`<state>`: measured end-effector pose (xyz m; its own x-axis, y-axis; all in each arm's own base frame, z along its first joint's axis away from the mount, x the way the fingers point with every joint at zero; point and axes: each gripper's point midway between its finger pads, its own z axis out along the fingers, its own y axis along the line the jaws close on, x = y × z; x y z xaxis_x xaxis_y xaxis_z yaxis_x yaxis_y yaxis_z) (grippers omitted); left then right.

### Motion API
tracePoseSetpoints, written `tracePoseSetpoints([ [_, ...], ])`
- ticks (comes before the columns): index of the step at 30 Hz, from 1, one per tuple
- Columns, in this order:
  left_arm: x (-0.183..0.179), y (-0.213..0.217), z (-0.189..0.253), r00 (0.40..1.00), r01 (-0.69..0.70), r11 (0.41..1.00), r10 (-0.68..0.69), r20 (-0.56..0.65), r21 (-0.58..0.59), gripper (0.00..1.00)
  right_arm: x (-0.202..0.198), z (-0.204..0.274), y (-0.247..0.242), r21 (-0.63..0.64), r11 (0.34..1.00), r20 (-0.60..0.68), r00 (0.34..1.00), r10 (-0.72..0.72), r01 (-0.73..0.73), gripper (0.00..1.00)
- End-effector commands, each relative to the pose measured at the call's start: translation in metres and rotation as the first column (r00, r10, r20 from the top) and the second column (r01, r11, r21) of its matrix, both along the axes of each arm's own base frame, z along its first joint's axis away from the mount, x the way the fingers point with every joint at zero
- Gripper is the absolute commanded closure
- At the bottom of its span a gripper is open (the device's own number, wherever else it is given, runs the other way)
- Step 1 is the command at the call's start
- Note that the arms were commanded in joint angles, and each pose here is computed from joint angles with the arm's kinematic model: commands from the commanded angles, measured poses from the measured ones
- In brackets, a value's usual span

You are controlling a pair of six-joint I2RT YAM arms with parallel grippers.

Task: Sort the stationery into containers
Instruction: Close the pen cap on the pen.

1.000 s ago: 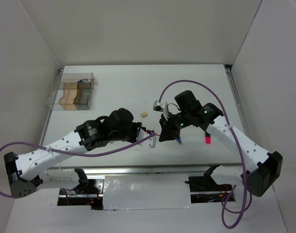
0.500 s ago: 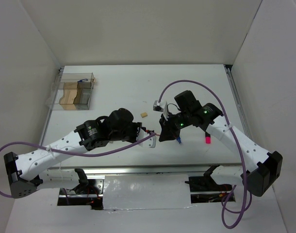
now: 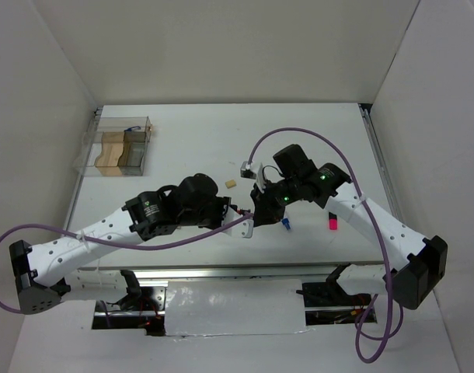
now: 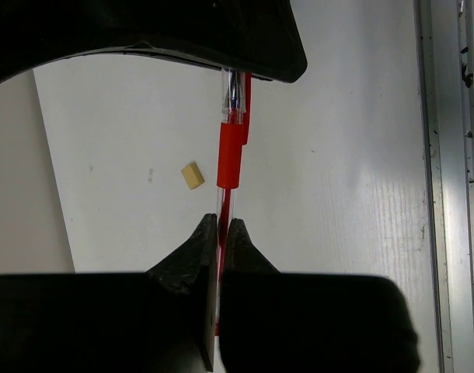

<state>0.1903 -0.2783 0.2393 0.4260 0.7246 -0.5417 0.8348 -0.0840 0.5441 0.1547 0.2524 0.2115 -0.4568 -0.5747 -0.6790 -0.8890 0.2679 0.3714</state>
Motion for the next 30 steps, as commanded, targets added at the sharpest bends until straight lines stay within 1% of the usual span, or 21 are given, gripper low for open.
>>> tracePoseSetpoints([
  [1,-0.009,-0.014,0.022,0.999,0.033,0.996,-0.035,-0.023,-0.085,1.00,0.015,0.020,0.011,0.046,0.999,0.070,0.997,-0.023,0.020,1.00],
  [7,-0.014,-0.021,0.026,0.997,0.040,0.993,-0.047,-0.063,-0.114,1.00,0.016,0.032,0.018,0.113,0.994,0.103,0.995,-0.010,-0.002,1.00],
  [20,-0.023,-0.036,0.044,0.986,0.039,0.984,-0.066,-0.154,-0.171,1.00,0.015,0.038,0.040,0.183,0.979,0.182,0.982,0.051,-0.085,1.00],
  [30,-0.019,-0.031,0.042,0.991,0.029,0.987,-0.049,-0.124,-0.155,1.00,0.017,0.034,0.045,0.197,0.975,0.194,0.979,0.065,-0.104,1.00],
])
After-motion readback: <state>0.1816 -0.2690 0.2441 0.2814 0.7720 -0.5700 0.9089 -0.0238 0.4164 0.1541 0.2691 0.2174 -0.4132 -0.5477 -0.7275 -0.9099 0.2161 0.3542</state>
